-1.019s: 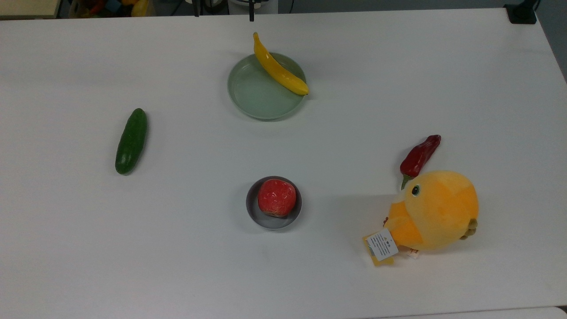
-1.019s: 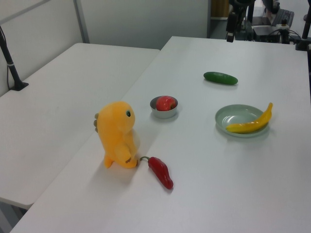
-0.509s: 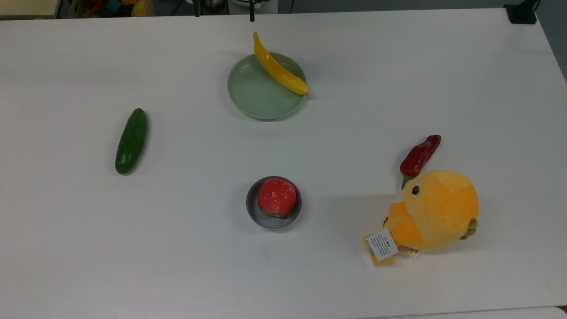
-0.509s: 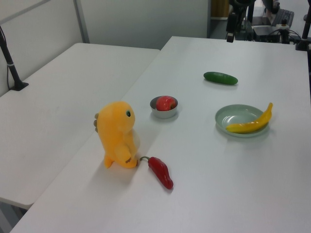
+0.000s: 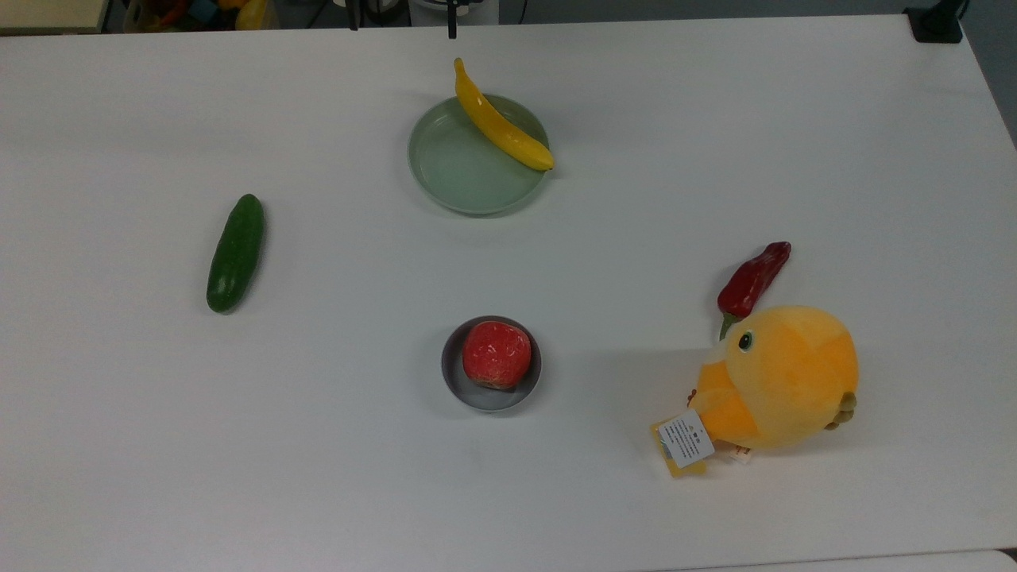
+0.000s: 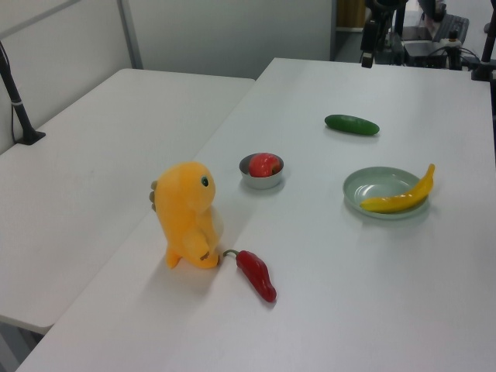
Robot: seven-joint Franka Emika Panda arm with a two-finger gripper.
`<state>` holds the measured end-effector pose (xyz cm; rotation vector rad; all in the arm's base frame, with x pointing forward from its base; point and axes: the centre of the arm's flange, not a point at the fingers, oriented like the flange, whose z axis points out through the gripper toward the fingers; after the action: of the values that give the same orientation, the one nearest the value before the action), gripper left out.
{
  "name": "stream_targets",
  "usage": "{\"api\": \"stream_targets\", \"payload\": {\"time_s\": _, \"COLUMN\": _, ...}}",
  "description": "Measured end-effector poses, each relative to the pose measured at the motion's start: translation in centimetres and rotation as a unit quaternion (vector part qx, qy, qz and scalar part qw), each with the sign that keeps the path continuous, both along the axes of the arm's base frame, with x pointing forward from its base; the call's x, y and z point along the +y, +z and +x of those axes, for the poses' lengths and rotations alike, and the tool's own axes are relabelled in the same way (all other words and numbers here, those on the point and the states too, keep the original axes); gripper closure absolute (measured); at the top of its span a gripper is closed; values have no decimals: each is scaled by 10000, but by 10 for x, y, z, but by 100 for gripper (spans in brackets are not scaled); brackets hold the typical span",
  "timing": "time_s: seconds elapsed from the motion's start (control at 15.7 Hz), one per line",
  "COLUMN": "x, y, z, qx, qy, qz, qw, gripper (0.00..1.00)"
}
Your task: Put the cucumber on the left side of the bowl
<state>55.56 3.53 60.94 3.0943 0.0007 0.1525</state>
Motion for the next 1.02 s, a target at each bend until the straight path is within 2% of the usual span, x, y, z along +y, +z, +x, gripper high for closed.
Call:
{"api": "stream_targets", "payload": {"time_s": 0.25, "x": -10, "y": 0, "z": 0, "qx": 5, "qy": -85, "qz": -3, "qw": 10000, "gripper": 0}}
{"api": "stream_targets", "payload": {"time_s": 0.64, "x": -79, "y": -5, "z": 4, "qx": -55, "qy": -380, "qz": -84, "qw": 9992, "gripper": 0}}
{"api": "stream_targets", "payload": {"time_s": 0.83, "x": -117, "y": -25, "z": 14, "qx": -122, "qy": -571, "qz": -269, "qw": 9979, "gripper": 0}}
{"api": "stream_targets", "payload": {"time_s": 1.02, "x": -137, "y": -64, "z": 30, "qx": -13, "qy": -614, "qz": -498, "qw": 9969, "gripper": 0}}
